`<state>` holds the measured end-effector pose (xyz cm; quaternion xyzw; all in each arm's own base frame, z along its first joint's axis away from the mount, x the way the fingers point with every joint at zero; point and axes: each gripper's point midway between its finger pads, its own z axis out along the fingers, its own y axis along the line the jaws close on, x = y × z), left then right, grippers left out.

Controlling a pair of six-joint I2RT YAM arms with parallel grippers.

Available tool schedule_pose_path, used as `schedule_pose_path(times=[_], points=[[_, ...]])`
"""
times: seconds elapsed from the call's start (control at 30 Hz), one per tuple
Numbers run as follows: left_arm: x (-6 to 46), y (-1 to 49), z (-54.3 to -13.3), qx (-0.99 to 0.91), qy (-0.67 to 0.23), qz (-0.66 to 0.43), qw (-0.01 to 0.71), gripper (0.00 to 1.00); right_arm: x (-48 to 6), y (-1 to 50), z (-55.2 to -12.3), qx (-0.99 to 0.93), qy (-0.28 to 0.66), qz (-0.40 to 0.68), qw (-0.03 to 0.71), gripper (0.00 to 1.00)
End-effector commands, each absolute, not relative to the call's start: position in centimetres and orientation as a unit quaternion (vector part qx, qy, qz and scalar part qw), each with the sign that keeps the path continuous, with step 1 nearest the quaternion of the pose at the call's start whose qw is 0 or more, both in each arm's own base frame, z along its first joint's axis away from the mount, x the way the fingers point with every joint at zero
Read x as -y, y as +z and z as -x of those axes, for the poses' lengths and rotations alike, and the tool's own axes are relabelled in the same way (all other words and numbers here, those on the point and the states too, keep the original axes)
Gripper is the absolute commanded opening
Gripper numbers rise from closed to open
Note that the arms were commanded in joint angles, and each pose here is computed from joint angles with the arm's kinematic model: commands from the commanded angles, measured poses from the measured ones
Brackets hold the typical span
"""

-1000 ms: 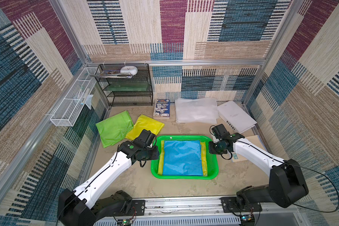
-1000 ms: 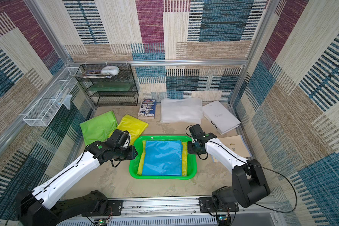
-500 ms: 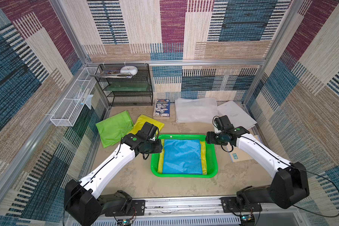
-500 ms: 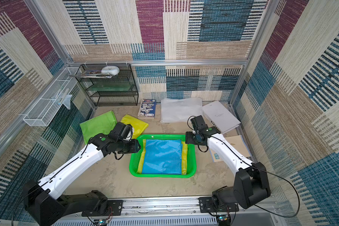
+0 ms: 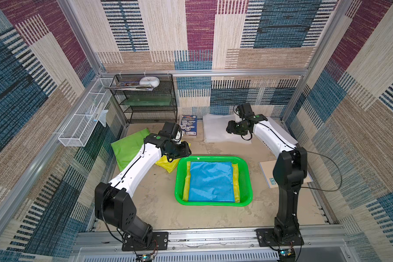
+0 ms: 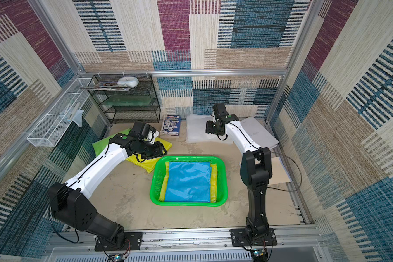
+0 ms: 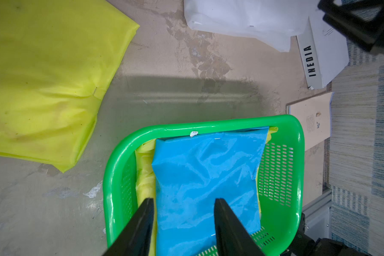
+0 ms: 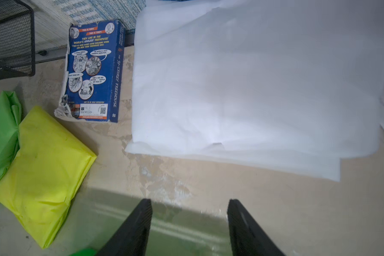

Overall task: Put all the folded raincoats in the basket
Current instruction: Move the raincoat to the center of the board.

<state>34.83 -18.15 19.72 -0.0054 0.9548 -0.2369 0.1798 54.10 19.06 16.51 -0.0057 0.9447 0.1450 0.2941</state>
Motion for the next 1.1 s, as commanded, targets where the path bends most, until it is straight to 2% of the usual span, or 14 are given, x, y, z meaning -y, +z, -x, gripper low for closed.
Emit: schedule_pose_path(times=[0.0, 0.2, 0.33, 0.43, 0.53, 0.67, 0.8, 0.97, 1.07], points=[[18.8, 19.3, -34.2, -0.946, -0.28, -0.002, 0.162, 0.49, -19.7, 14.4, -56.3, -0.95, 0.144, 0.02, 0.278, 0.6], [18.8, 17.5, -33.3, -0.946, -0.291, 0.006, 0.139, 0.49, -19.1, 11.0, -61.4, -0.935, 0.158, 0.002, 0.316, 0.57], [18.9, 17.0, -33.1, -0.947, -0.293, 0.008, 0.133, 0.49, -18.8, 8.3, -62.5, -0.934, 0.158, 0.002, 0.32, 0.56], [18.7, 16.8, -33.1, -0.948, -0.289, 0.01, 0.133, 0.49, -18.8, 5.1, -62.0, -0.944, 0.167, -0.005, 0.285, 0.54], [18.9, 17.0, -33.3, -0.947, -0.293, 0.015, 0.134, 0.49, -19.2, 2.4, -60.3, -0.954, 0.18, -0.006, 0.24, 0.51], [19.3, 17.7, -33.6, -0.943, -0.306, 0.016, 0.134, 0.49, -19.6, 1.2, -57.3, -0.963, 0.199, -0.006, 0.182, 0.47], [19.8, 19.1, -33.7, -0.936, -0.322, 0.015, 0.14, 0.49, -19.6, 0.0, -52.0, -0.972, 0.204, -0.005, 0.12, 0.45], [20.3, 20.3, -33.8, -0.928, -0.343, 0.011, 0.148, 0.49, -20.6, 0.4, -44.8, -0.966, 0.244, -0.002, 0.088, 0.44], [20.6, 20.7, -34.0, -0.925, -0.351, 0.011, 0.148, 0.5, -21.5, 1.9, -42.5, -0.956, 0.278, 0.008, 0.093, 0.47]])
